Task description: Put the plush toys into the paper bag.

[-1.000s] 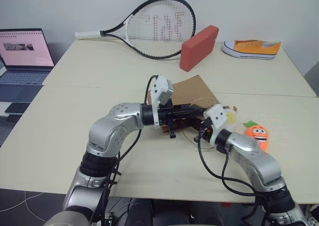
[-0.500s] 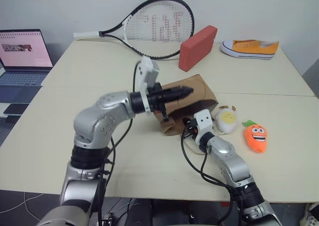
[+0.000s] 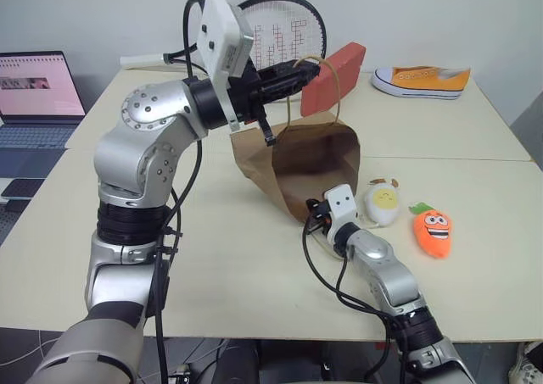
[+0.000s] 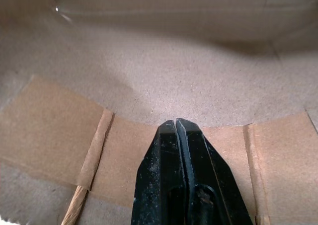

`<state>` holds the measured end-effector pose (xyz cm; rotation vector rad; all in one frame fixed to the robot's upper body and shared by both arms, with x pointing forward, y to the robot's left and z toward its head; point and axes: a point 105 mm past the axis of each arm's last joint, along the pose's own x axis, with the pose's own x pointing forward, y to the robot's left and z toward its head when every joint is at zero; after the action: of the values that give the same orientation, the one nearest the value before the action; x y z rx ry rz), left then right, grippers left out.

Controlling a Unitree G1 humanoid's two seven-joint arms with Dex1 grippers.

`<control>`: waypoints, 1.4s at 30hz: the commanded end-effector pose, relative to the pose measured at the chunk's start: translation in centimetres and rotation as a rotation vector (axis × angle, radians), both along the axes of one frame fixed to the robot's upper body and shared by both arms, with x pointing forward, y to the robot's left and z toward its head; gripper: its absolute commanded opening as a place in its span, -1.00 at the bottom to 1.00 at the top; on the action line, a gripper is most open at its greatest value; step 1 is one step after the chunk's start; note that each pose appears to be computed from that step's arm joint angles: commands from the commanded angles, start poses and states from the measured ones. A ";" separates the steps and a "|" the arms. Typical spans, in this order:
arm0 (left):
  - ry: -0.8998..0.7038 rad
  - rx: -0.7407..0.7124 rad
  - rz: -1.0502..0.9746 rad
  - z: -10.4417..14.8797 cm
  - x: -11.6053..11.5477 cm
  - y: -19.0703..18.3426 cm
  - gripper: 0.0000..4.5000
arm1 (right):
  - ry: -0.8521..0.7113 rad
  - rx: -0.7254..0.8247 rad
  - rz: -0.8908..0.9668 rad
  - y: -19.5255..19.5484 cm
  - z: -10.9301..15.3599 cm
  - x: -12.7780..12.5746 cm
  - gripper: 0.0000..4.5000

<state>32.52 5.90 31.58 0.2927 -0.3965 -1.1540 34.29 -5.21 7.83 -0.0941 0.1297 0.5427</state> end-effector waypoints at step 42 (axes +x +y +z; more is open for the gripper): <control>0.194 0.040 -0.098 -7.0 -3.4 -1.4 -1.00 | 0.051 -0.395 -0.090 -14.3 3.6 -3.5 0.72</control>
<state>29.65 4.32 23.16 0.1795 -0.1584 -1.2773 30.40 -19.51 10.77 -0.4195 0.3234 0.4329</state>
